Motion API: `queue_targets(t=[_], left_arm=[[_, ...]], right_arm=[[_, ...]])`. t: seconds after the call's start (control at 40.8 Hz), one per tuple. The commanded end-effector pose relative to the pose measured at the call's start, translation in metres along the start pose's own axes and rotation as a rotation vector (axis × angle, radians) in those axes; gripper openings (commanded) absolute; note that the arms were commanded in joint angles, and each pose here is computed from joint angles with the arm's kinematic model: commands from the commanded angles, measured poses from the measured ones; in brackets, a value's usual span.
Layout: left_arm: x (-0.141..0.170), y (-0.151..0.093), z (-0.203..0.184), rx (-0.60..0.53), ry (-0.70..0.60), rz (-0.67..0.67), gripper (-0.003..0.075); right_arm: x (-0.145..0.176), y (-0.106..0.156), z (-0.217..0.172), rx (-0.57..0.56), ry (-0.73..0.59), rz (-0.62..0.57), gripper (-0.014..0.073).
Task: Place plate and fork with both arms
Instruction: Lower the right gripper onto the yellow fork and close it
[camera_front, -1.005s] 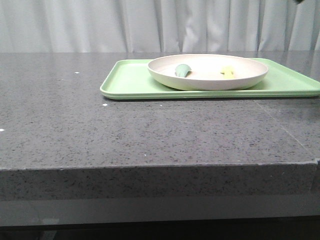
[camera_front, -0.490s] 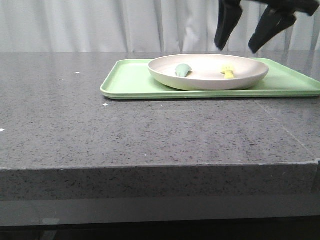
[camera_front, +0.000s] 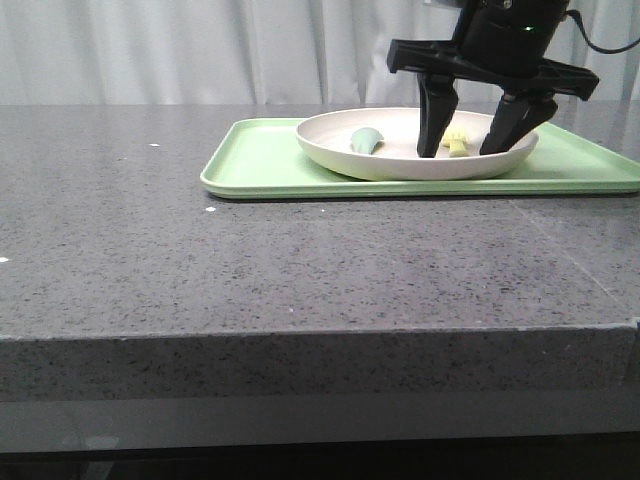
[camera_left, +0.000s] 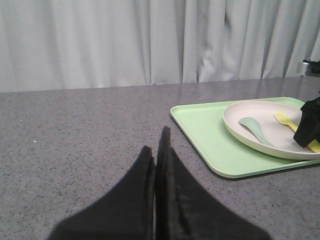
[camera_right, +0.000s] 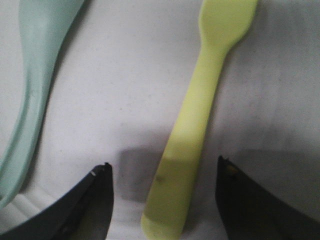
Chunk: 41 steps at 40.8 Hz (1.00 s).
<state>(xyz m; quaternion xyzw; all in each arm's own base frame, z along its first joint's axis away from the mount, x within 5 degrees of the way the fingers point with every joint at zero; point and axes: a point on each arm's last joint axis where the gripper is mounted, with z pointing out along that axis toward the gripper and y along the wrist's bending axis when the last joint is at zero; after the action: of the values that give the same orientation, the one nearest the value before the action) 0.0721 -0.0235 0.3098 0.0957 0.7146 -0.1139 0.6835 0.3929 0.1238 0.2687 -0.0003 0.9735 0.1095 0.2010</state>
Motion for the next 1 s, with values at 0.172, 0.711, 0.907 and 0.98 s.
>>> queue_targets(t=[0.172,0.711,0.907,0.98], left_arm=[[-0.0141,0.0018,-0.0008,-0.022,-0.087,-0.007,-0.0018],[-0.0141,0.0018,-0.0008,-0.022,-0.087,-0.007,-0.0018],[-0.0141,0.0018,-0.0008,-0.022,-0.087,-0.007,-0.0018],[-0.0141,0.0018,-0.0008,-0.022,-0.087,-0.007,-0.0018]], right_arm=[[-0.0119,0.0052,-0.0282,-0.025,-0.117,-0.013,0.0468],[-0.0108,0.0049,-0.0281,-0.022,-0.106,-0.013,0.0237],[-0.0102,0.0047,-0.028,-0.021,-0.098,-0.013,0.0236],[-0.0102,0.0047,-0.028,-0.021,-0.098,-0.013,0.0227]])
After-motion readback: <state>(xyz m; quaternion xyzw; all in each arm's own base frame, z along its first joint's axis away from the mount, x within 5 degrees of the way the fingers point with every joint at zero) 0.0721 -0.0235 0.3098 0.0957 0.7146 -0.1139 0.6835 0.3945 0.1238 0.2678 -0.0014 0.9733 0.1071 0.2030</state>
